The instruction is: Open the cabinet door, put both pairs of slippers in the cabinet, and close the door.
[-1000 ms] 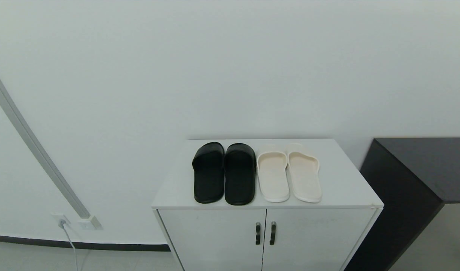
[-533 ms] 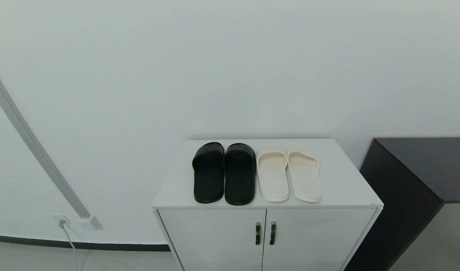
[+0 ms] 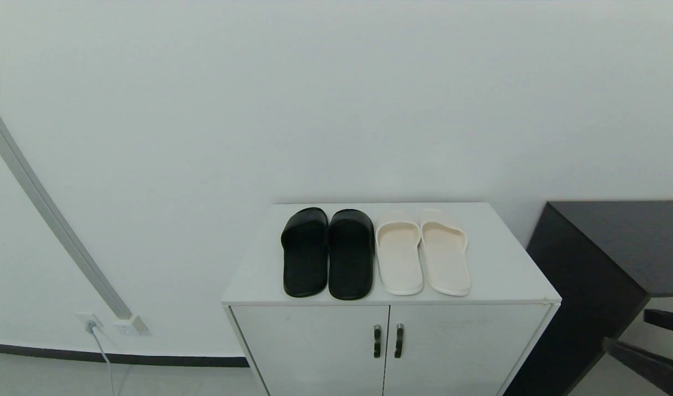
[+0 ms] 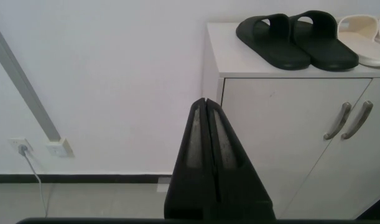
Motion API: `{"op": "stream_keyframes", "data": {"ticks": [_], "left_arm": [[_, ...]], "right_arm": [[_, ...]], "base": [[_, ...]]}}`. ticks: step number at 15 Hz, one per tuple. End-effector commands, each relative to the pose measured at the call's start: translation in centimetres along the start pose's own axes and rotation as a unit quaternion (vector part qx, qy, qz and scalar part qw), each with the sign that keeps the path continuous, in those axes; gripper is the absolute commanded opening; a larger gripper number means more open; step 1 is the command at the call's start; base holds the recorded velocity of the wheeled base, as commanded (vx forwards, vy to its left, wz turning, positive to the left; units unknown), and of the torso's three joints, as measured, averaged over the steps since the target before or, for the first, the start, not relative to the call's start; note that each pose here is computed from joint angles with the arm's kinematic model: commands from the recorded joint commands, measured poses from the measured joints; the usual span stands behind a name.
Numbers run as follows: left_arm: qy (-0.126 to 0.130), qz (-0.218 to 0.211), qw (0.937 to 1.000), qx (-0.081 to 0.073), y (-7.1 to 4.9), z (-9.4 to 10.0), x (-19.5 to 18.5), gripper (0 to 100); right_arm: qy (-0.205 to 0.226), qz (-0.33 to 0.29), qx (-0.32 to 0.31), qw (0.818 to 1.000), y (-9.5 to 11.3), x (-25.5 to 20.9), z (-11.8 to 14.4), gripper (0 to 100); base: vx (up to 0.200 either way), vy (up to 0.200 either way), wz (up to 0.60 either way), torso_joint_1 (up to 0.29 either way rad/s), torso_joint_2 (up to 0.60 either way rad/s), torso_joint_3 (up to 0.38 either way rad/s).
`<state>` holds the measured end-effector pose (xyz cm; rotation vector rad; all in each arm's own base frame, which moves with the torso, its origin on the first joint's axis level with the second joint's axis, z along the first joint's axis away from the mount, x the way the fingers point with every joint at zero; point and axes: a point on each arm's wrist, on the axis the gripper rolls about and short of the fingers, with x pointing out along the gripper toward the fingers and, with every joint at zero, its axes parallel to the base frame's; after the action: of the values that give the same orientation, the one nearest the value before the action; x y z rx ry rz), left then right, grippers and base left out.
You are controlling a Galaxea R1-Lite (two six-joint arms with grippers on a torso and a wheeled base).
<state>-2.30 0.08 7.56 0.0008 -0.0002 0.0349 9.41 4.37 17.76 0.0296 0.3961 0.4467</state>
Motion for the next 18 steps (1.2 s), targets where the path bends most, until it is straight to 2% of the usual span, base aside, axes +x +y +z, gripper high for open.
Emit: {"op": "stream_keyframes", "data": {"ticks": [1,5,10,14,18], "left_arm": [[0.001,0.0,1.0,0.0,0.0,0.0,0.0,0],[0.001,0.0,1.0,0.0,0.0,0.0,0.0,0],[0.001,0.0,1.0,-0.001,0.0,0.0,0.0,0],[0.001,0.0,1.0,-0.001,0.0,0.0,0.0,0],[0.001,0.0,1.0,-0.001,0.0,0.0,0.0,0]], "right_arm": [[0.054,0.031,0.016,0.998,4.5,6.1,3.2,100],[0.066,-0.003,0.03,0.997,8.5,12.7,5.2,100],[0.019,-0.116,0.034,0.993,10.5,21.3,4.2,100],[-0.033,-0.195,0.038,0.979,9.7,26.9,4.0,100],[-0.058,-0.218,0.045,0.973,8.4,30.7,4.9,100]], "base": [[0.0,0.0,0.0,0.0,0.0,0.0],[0.0,0.0,0.0,0.0,0.0,0.0],[0.0,0.0,0.0,0.0,0.0,0.0],[0.0,0.0,0.0,0.0,0.0,0.0],[0.0,0.0,0.0,0.0,0.0,0.0]]}}
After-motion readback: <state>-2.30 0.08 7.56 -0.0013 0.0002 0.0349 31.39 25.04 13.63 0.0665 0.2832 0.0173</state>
